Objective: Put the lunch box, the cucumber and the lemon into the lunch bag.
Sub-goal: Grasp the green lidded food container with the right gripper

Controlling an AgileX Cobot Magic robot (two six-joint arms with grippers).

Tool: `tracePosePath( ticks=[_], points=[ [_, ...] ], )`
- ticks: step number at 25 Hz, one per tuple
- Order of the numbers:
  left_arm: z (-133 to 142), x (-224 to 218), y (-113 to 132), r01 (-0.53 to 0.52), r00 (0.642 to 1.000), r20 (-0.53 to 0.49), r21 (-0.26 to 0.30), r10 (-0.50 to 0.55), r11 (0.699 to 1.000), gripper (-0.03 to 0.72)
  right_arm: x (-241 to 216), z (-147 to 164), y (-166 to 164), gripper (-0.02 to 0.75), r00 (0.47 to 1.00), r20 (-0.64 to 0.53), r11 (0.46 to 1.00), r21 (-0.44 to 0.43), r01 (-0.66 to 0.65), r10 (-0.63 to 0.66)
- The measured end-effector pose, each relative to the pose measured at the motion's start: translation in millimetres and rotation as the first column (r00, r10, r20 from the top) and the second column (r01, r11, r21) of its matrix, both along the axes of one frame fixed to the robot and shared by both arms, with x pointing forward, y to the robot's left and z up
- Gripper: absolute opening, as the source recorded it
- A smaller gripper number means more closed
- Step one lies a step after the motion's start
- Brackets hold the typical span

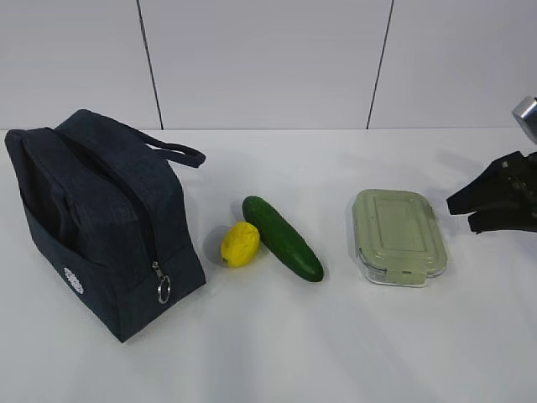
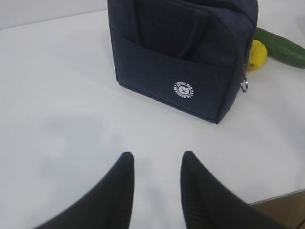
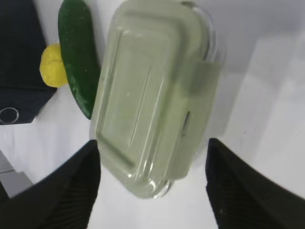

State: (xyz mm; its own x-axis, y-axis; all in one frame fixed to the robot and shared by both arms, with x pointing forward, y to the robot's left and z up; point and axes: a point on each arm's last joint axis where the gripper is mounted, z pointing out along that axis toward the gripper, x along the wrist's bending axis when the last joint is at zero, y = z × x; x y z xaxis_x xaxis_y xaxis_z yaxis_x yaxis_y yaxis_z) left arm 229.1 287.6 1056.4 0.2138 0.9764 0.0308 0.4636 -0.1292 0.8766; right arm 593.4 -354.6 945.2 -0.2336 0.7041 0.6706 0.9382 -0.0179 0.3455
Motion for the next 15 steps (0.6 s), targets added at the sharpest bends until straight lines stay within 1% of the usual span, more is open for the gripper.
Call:
tracePosePath(
  ticks=[8,12,15],
  points=[
    [0,0,0,0.000,1.000,0.000,0.000,0.000,1.000,0.242,38,-30,-12,0.523,1.000,0.001,0.999,0.036,-0.007,0.007],
    [0,0,0,0.000,1.000,0.000,0.000,0.000,1.000,0.242,45,-33,-14,0.523,1.000,0.015,0.999,0.037,-0.010,0.009],
    [0,0,0,0.000,1.000,0.000,0.000,0.000,1.000,0.242,48,-37,-10,0.524,1.000,0.017,0.999,0.039,-0.027,0.026]
  ],
)
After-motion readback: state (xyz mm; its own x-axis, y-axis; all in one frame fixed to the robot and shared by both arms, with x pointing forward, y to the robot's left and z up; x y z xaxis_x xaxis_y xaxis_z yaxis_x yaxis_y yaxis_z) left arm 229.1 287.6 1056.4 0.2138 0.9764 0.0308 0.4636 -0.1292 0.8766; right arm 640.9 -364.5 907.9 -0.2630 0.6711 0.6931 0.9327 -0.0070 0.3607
